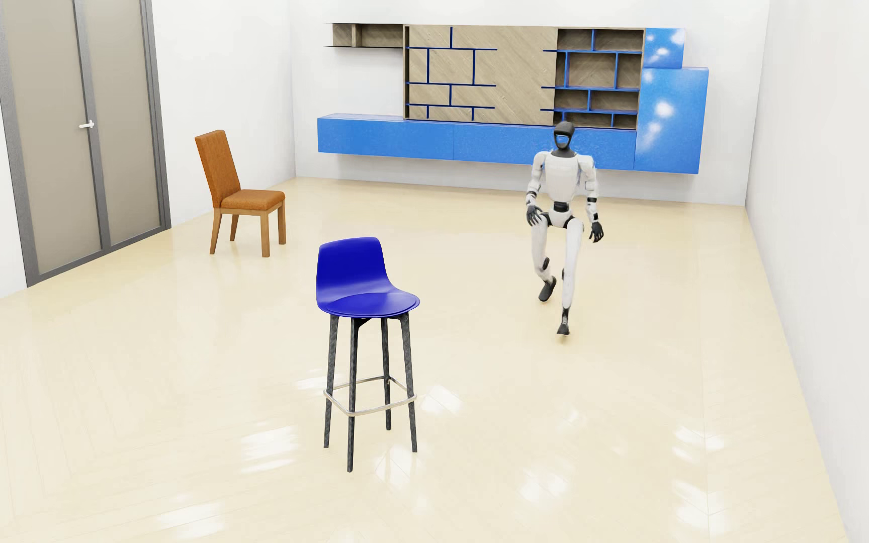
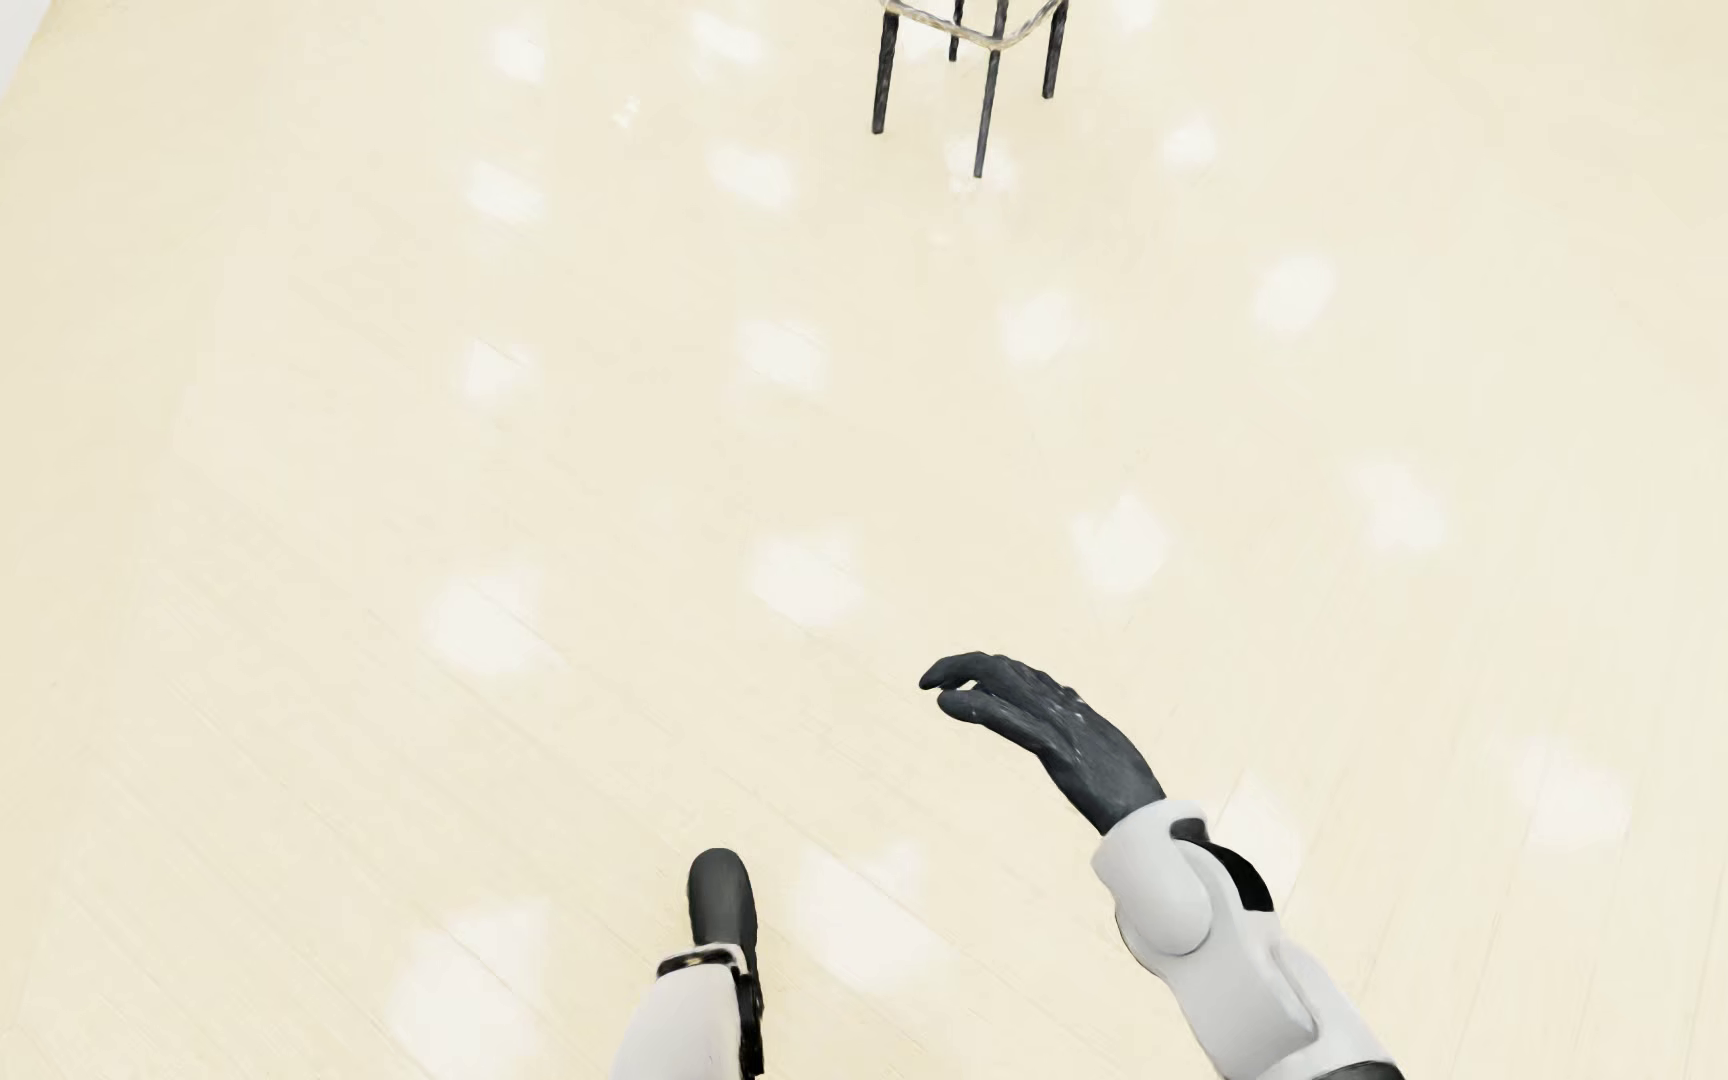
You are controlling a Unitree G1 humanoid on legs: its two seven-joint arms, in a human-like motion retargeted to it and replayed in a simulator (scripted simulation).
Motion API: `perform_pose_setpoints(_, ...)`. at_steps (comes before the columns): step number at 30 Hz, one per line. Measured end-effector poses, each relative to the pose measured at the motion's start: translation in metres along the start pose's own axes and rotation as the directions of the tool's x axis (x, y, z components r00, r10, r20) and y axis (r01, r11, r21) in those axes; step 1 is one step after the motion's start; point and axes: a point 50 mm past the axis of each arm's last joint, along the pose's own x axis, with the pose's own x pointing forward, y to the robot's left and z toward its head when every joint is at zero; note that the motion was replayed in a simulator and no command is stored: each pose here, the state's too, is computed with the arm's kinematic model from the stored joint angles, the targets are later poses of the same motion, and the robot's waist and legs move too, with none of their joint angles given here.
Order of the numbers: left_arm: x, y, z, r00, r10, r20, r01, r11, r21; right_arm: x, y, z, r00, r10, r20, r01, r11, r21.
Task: Walk to the stool
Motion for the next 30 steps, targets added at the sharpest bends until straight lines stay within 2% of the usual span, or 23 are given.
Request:
perform_pose_setpoints(1, -0.002, -0.016, -0.003, 0.997, -0.065, -0.029, 0.065, 0.998, -0.001, -0.019, 0.001, -0.009, 0.996, 0.08, -0.034, -0.081, 0.996, -0.03)
perform_pose_setpoints(2, -0.001, -0.023, 0.003, 0.988, -0.154, -0.018, 0.155, 0.985, 0.072, -0.042, 0.006, -0.024, 0.984, 0.132, -0.122, -0.136, 0.99, -0.028)
perform_pose_setpoints(4, 0.007, -0.005, 0.041, 0.974, -0.214, 0.069, 0.183, 0.933, 0.31, -0.087, 0.033, -0.067, 0.889, 0.127, -0.44, -0.101, 0.991, 0.083)
perform_pose_setpoints(5, 0.01, 0.012, 0.068, 0.976, -0.165, 0.142, 0.089, 0.899, 0.428, -0.116, 0.053, -0.094, 0.761, 0.121, -0.637, -0.038, 0.989, 0.143)
perform_pose_setpoints(7, -0.001, 0.054, 0.14, 0.923, -0.036, 0.382, -0.204, 0.797, 0.568, -0.184, 0.087, -0.131, 0.366, 0.116, -0.924, 0.132, 0.976, 0.175)
perform_pose_setpoints(8, -0.019, 0.074, 0.181, 0.847, 0.01, 0.531, -0.357, 0.752, 0.554, -0.217, 0.097, -0.136, 0.193, 0.116, -0.974, 0.242, 0.957, 0.162)
perform_pose_setpoints(9, -0.046, 0.093, 0.221, 0.731, 0.048, 0.68, -0.504, 0.71, 0.492, -0.243, 0.107, -0.134, 0.094, 0.14, -0.986, 0.346, 0.924, 0.164)
perform_pose_setpoints(10, -0.079, 0.108, 0.254, 0.58, 0.082, 0.81, -0.628, 0.678, 0.381, -0.266, 0.117, -0.127, 0.061, 0.178, -0.982, 0.391, 0.901, 0.187)
perform_pose_setpoints(12, -0.133, 0.125, 0.279, 0.283, 0.156, 0.947, -0.708, 0.7, 0.096, -0.303, 0.135, -0.109, 0.074, 0.264, -0.962, 0.251, 0.928, 0.274)
perform_pose_setpoints(13, -0.145, 0.128, 0.275, 0.207, 0.173, 0.963, -0.679, 0.734, 0.014, -0.314, 0.147, -0.098, 0.079, 0.335, -0.939, 0.154, 0.926, 0.343)
perform_pose_setpoints(14, -0.148, 0.13, 0.266, 0.195, 0.176, 0.965, -0.648, 0.762, -0.008, -0.315, 0.161, -0.089, 0.084, 0.427, -0.901, 0.081, 0.898, 0.433)
perform_pose_setpoints(16, -0.129, 0.126, 0.239, 0.303, 0.228, 0.925, -0.564, 0.826, -0.019, -0.294, 0.167, -0.097, 0.073, 0.552, -0.831, -0.061, 0.834, 0.549)
perform_pose_setpoints(18, -0.087, 0.104, 0.215, 0.526, 0.312, 0.791, -0.392, 0.915, -0.1, -0.24, 0.141, -0.125, 0.114, 0.484, -0.867, -0.177, 0.869, 0.462)
perform_pose_setpoints(19, -0.058, 0.091, 0.196, 0.676, 0.304, 0.671, -0.322, 0.941, -0.102, -0.206, 0.124, -0.132, 0.202, 0.405, -0.892, -0.211, 0.907, 0.364)
perform_pose_setpoints(20, -0.031, 0.078, 0.171, 0.813, 0.239, 0.532, -0.269, 0.963, -0.021, -0.169, 0.105, -0.133, 0.333, 0.324, -0.885, -0.229, 0.939, 0.258)
perform_pose_setpoints(21, -0.01, 0.066, 0.139, 0.908, 0.121, 0.401, -0.201, 0.966, 0.165, -0.127, 0.084, -0.127, 0.5, 0.24, -0.832, -0.219, 0.965, 0.146)
perform_pose_setpoints(22, 0.002, 0.059, 0.109, 0.956, -0.01, 0.292, -0.105, 0.921, 0.375, -0.09, 0.058, -0.113, 0.674, 0.138, -0.726, -0.158, 0.987, 0.041)
perform_pose_setpoints(23, 0.007, 0.054, 0.079, 0.973, -0.103, 0.208, -0.009, 0.879, 0.477, -0.054, 0.032, -0.09, 0.821, 0.025, -0.57, -0.046, 0.999, -0.023)
perform_pose_setpoints(24, 0.005, 0.05, 0.049, 0.977, -0.141, 0.159, 0.061, 0.902, 0.428, -0.03, 0.012, -0.063, 0.916, -0.075, -0.394, 0.07, 0.997, -0.028)
perform_pose_setpoints(26, -0.011, 0.027, 0.004, 0.983, -0.115, 0.144, 0.093, 0.984, 0.152, -0.024, -0.008, -0.021, 0.983, -0.145, -0.114, 0.146, 0.989, -0.003)
perform_pose_setpoints(27, -0.019, 0.012, 0.0, 0.983, -0.107, 0.152, 0.093, 0.991, 0.094, -0.035, -0.008, -0.011, 0.989, -0.133, -0.062, 0.133, 0.991, 0.002)
perform_pose_setpoints(28, -0.021, 0.003, 0.007, 0.982, -0.1, 0.159, 0.087, 0.992, 0.092, -0.049, 0.001, -0.01, 0.99, -0.113, -0.087, 0.116, 0.993, 0.036)
perform_pose_setpoints(30, -0.014, 0.008, 0.043, 0.978, -0.054, 0.2, 0.021, 0.986, 0.165, -0.074, 0.031, -0.026, 0.959, -0.074, -0.273, 0.093, 0.994, 0.057)
